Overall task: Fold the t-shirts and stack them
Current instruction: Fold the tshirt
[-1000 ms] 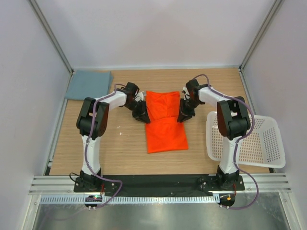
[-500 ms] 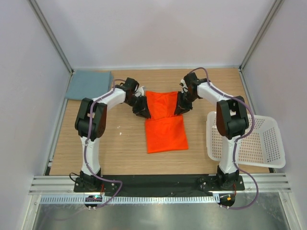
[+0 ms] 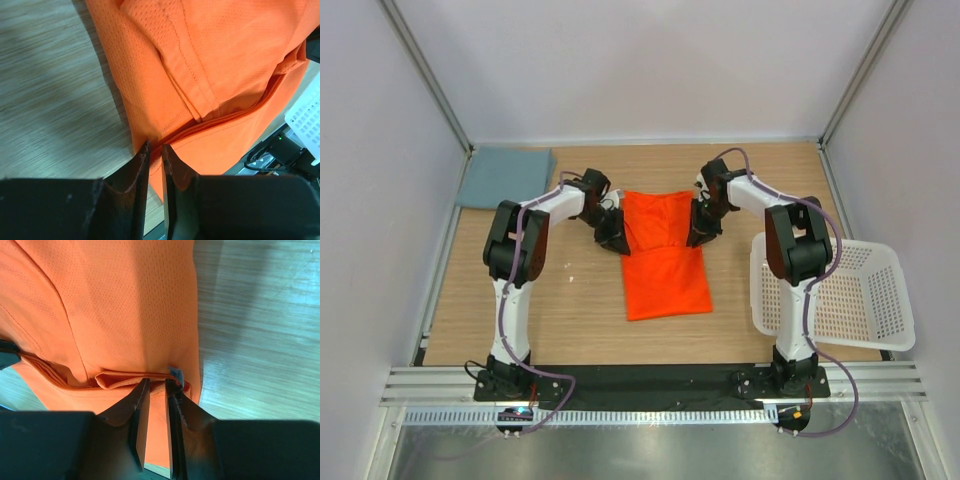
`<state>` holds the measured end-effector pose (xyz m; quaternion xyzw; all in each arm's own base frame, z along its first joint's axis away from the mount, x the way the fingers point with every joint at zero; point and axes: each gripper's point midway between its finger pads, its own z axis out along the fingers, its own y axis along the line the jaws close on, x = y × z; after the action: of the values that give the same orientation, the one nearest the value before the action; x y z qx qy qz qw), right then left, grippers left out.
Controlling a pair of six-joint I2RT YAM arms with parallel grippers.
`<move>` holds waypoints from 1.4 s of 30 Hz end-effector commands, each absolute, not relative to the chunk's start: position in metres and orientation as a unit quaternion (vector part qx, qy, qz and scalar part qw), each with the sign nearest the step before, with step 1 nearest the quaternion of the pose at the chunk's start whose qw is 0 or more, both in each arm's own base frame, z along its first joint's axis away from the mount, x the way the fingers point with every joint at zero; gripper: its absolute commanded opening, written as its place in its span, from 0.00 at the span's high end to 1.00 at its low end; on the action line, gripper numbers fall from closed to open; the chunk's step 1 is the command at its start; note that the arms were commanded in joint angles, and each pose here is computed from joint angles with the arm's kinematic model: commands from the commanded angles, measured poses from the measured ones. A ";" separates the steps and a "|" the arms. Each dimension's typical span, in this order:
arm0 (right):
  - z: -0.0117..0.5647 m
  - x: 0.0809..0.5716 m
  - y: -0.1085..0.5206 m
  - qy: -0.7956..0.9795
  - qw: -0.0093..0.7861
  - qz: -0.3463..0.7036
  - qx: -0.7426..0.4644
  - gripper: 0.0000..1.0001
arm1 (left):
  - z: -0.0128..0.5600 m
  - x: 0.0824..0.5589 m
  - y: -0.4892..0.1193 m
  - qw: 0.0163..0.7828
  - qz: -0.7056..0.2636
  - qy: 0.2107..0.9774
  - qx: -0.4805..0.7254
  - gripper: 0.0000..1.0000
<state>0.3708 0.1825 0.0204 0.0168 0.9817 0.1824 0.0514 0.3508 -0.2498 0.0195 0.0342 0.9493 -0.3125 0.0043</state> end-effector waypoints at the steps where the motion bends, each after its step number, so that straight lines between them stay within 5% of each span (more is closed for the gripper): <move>1: 0.040 0.369 0.178 0.982 0.072 0.173 0.014 0.73 | 0.013 0.355 -0.220 0.019 -0.244 0.969 0.043 0.82; 7: 0.089 0.390 0.181 0.976 0.122 0.180 0.009 0.69 | 0.051 0.365 -0.232 0.043 -0.277 0.959 0.041 0.80; 23: 0.003 0.363 0.163 0.991 0.044 0.128 0.013 0.71 | 0.032 0.365 -0.227 0.042 -0.259 0.964 0.032 0.79; 31: 0.067 0.384 0.155 0.988 0.110 0.108 -0.012 0.60 | 0.110 0.384 -0.216 0.157 -0.243 0.957 0.026 0.51; 36: 0.087 0.355 0.154 0.987 0.114 0.108 -0.035 0.53 | 0.145 0.364 -0.211 0.187 -0.255 0.948 0.027 0.49; 42: 0.089 0.280 0.180 0.983 0.096 0.137 -0.079 0.46 | 0.127 0.296 -0.207 0.128 -0.286 0.950 0.000 0.48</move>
<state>0.3208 0.1657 0.0800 -0.0492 0.9867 0.1160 0.1024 0.3294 -0.2059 0.1436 0.0249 0.9467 -0.2690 0.1753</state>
